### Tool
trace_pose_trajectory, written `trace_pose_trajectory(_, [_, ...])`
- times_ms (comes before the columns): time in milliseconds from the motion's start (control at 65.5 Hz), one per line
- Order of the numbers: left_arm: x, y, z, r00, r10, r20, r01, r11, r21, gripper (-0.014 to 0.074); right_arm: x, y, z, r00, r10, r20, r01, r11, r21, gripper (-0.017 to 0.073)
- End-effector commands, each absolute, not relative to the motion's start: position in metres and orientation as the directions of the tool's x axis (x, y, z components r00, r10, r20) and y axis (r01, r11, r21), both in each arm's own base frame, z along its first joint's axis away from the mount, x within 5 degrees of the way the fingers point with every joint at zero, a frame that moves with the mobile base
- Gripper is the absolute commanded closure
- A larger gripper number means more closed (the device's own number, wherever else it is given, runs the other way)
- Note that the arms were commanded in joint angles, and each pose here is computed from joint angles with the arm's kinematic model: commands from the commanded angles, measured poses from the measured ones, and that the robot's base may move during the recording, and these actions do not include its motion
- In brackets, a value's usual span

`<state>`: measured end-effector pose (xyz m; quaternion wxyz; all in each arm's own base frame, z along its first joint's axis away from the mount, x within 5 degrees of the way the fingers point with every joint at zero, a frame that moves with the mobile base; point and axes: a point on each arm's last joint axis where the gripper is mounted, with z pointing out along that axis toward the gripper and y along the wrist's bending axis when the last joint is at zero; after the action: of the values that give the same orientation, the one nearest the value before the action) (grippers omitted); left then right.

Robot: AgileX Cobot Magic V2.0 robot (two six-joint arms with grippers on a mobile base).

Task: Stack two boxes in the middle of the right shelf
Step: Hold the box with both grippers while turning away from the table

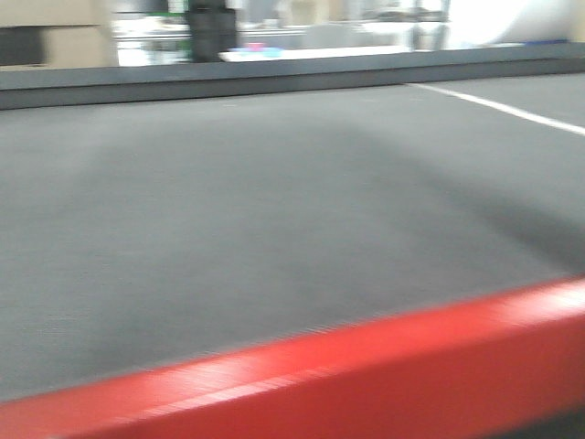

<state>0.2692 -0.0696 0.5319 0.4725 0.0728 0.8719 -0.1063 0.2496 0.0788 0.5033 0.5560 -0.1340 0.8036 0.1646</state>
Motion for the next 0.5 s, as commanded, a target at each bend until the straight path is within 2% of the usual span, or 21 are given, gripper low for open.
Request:
trace_pose_trajectory(0, [0.2653, -0.0652, 0.5375, -0.517, 0.023, -0.855, 0.209, 0.973, -0.101, 0.0705, 0.245, 0.0738, 0.5192, -0.226, -0.01, -0.974, -0.382, 0.921, 0.08, 0.0713])
trace_pose_trajectory(489, [0.2653, -0.0652, 0.5375, -0.517, 0.023, -0.855, 0.209, 0.973, -0.101, 0.0705, 0.245, 0.0738, 0.5192, -0.226, -0.01, -0.974, -0.382, 0.921, 0.08, 0.0713])
